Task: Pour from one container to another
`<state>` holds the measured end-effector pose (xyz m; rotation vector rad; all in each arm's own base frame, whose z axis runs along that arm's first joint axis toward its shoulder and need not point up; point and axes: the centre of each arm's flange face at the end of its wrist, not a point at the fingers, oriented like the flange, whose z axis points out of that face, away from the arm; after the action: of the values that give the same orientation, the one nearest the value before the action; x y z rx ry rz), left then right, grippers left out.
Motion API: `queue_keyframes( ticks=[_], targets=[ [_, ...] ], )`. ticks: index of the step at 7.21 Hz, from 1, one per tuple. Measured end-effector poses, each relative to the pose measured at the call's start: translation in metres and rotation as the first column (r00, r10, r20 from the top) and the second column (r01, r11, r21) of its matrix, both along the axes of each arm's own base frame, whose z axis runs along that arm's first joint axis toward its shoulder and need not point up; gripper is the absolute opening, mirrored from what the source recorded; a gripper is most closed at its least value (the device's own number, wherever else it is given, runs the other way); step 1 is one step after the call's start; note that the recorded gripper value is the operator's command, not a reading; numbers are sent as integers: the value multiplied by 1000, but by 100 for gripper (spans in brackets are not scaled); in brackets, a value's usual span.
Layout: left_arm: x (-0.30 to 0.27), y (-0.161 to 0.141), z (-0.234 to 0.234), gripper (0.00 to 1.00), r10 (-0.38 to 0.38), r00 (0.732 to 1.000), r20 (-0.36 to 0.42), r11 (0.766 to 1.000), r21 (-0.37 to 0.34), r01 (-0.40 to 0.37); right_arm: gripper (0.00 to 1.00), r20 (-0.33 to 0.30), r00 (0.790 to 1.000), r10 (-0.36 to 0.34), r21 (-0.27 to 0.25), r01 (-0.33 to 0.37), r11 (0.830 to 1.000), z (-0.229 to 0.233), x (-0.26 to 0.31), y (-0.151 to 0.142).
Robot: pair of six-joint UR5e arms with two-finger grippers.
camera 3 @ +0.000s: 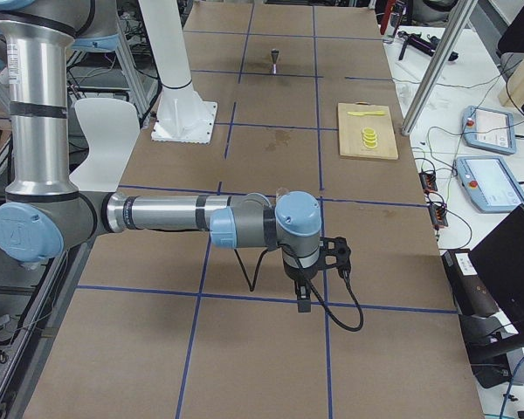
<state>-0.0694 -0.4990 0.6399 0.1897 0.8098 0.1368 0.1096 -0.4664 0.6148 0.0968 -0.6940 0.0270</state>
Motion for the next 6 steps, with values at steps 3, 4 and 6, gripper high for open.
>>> queue_keyframes(
  ticks=[3,4,6],
  targets=[
    [0,0,0,100,-2,1000,0,1000,-1,2,100,16,1000,7,-117,-5,993,0,-2,28],
    [0,-1,-1,100,-2,1000,0,1000,-1,2,100,18,1000,8,-137,-6,991,9,-2,32],
    [0,2,3,100,-1,1000,-1,1000,1,1,100,19,1000,2,-149,1,989,16,-4,34]
  ],
)
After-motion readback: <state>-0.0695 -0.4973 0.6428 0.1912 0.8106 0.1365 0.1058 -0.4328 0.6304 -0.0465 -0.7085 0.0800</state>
